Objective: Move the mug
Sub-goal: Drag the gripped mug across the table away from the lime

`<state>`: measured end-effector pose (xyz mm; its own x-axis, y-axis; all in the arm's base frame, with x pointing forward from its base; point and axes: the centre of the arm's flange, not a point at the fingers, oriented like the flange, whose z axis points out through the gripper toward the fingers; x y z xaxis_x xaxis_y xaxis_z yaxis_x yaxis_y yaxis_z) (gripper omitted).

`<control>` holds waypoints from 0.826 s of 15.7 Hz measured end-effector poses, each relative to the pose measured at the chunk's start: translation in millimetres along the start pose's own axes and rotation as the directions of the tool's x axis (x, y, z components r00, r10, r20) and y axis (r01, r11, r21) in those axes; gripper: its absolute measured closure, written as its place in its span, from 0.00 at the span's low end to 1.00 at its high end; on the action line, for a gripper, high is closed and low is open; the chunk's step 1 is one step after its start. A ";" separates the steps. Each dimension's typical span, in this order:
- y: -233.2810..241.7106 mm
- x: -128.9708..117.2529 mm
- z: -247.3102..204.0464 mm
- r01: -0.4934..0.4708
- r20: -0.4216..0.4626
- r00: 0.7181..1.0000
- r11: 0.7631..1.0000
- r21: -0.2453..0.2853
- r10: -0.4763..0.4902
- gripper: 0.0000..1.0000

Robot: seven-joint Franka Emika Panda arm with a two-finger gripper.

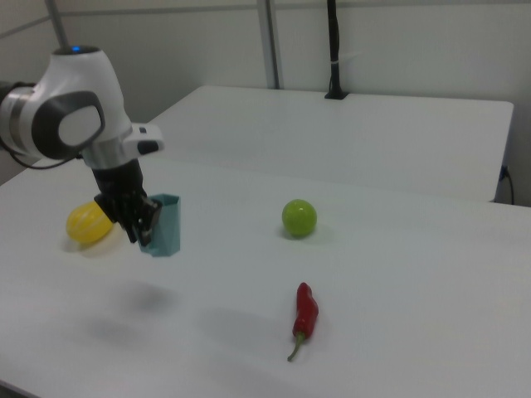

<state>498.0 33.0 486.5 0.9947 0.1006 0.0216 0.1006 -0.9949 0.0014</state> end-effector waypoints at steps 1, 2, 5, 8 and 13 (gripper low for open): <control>0.9 -3.7 10.7 0.001 0.012 1.000 1.000 0.000 -0.001 0.77; 1.2 -6.5 21.9 0.003 0.012 1.000 1.000 0.000 -0.003 0.77; 1.1 -20.3 70.7 0.007 -0.009 1.000 1.000 -0.001 -0.007 0.77; 1.2 -30.3 99.2 0.036 -0.047 0.998 0.999 -0.005 -0.036 0.77; 1.4 -35.9 121.0 0.052 -0.070 0.996 0.999 -0.008 -0.053 0.77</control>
<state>465.1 28.0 364.8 0.9841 0.1526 0.0914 0.1523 -0.9883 0.0103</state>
